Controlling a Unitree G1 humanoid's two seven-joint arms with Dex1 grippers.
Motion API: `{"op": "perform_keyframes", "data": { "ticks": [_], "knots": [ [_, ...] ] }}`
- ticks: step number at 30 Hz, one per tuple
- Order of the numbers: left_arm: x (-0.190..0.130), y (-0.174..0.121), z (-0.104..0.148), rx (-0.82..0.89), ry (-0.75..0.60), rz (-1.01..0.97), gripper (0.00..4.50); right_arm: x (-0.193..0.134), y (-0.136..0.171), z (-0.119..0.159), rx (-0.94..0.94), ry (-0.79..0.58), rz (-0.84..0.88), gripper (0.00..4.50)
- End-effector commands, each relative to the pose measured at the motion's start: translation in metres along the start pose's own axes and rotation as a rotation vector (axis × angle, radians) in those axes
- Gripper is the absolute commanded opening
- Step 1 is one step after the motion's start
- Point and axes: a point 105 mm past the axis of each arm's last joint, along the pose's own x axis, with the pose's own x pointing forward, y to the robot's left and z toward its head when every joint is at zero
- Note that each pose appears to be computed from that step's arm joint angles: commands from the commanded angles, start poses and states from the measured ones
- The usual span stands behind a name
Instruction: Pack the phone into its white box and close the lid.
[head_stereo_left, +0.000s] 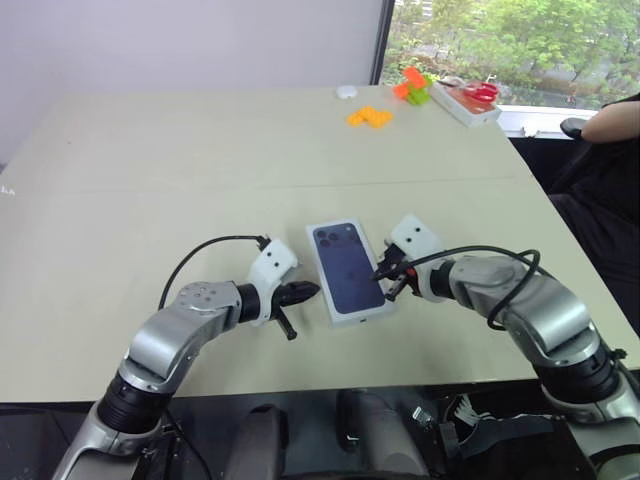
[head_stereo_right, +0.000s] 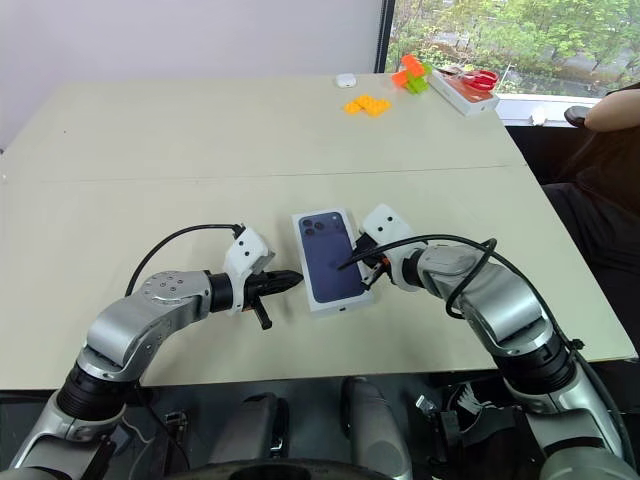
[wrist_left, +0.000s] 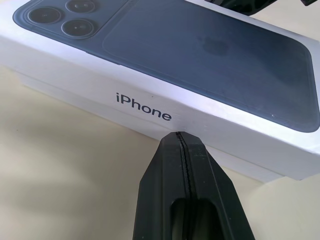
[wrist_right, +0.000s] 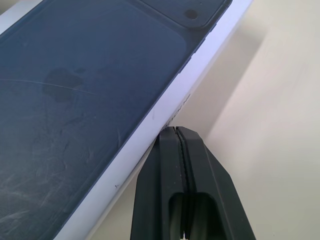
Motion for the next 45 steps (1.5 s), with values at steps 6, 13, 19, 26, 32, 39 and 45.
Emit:
{"op": "perform_keyframes", "data": {
  "ticks": [6, 13, 19, 26, 32, 39, 45],
  "knots": [
    [0.002, -0.008, 0.01, 0.039, -0.043, -0.029, 0.0, 0.001, 0.011, 0.011, -0.033, -0.054, 0.042, 0.03],
    [0.003, -0.005, 0.008, 0.033, -0.039, -0.011, 0.0, 0.002, 0.012, 0.01, -0.035, -0.05, 0.047, 0.03],
    [0.003, -0.006, 0.008, 0.031, -0.038, -0.014, 0.0, 0.001, 0.012, 0.009, -0.04, -0.047, 0.049, 0.03],
    [0.001, -0.008, 0.009, 0.029, -0.042, -0.036, 0.0, -0.004, 0.015, 0.011, -0.051, -0.045, 0.07, 0.03],
    [0.002, -0.006, 0.007, 0.029, -0.037, -0.028, 0.0, -0.004, 0.014, 0.007, -0.051, -0.033, 0.066, 0.03],
    [-0.018, 0.002, 0.007, -0.004, -0.045, -0.025, 0.0, -0.02, -0.005, 0.005, -0.079, -0.024, 0.006, 0.03],
    [-0.03, 0.04, 0.044, -0.027, -0.191, 0.114, 0.0, -0.052, -0.011, 0.016, -0.154, -0.132, 0.058, 0.03]
  ]
}}
